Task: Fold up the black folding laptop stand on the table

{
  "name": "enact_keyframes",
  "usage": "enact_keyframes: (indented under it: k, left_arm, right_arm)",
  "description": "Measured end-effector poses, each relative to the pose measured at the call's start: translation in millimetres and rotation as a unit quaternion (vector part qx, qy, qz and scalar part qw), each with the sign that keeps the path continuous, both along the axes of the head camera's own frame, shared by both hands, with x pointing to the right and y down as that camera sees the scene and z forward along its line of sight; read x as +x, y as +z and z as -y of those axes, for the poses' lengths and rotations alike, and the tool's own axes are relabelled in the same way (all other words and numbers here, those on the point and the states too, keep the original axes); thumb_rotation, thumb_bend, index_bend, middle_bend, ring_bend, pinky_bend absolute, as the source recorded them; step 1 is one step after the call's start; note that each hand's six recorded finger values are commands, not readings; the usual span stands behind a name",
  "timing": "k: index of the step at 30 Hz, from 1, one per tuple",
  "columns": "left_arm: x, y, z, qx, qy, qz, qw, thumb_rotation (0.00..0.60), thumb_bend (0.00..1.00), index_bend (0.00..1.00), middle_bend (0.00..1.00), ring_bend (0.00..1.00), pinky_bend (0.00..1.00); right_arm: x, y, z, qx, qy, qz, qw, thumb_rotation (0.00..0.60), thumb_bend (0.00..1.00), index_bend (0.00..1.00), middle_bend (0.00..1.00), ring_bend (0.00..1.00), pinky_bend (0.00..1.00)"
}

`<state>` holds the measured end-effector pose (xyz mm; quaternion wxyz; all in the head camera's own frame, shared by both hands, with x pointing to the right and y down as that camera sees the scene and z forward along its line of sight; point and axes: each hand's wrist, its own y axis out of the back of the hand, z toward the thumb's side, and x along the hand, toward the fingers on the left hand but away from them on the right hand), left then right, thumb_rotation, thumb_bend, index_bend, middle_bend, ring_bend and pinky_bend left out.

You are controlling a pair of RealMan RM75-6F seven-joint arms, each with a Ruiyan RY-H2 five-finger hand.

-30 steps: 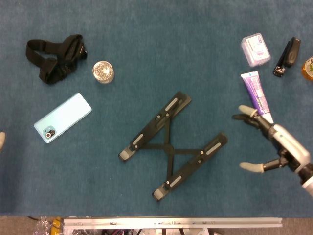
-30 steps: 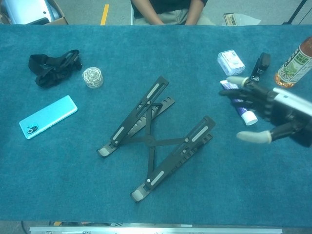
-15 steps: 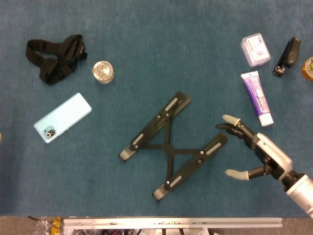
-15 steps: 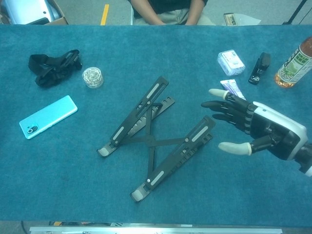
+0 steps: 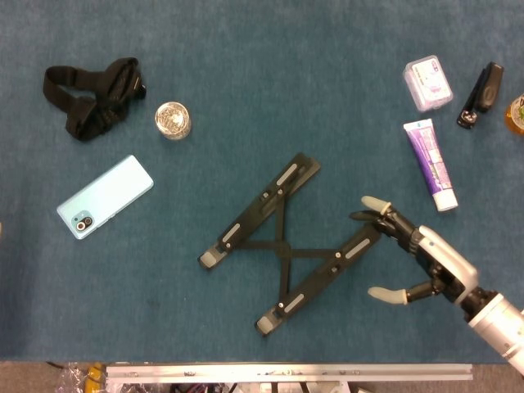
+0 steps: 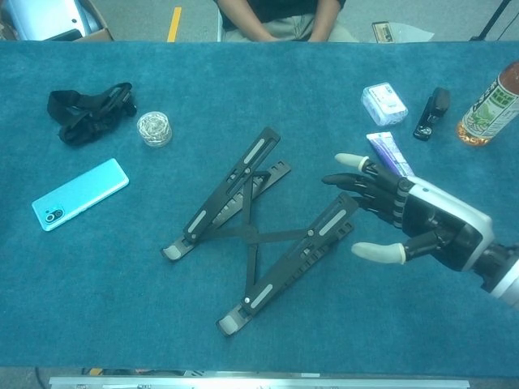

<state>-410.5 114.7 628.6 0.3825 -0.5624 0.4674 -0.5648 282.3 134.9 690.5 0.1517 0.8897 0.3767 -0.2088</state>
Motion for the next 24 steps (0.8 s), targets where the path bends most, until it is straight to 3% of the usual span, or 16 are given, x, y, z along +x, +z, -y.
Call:
enact_keyframes:
  k: [5,24]
  left_arm:
    - [0.2,-1.4,0.9,0.004,0.002,0.001,1.0,0.6,0.28,0.18,0.18,0.08,0.14]
    - [-3.1,-6.4,-1.1,0.01,-0.002,0.005,0.9999,0.6,0.28,0.18,0.18,0.08,0.14]
  right_arm:
    - [-5.1,-0.6,-1.4,0.005,-0.003,0.01,0.9999,0.6,0.13,0.0,0.17,0.0,0.14]
    - [-51.5,-22.9,-11.9,0.008,-0.048,0.083,0.9953,0.6,0.13,0.0,0.17,0.0,0.14]
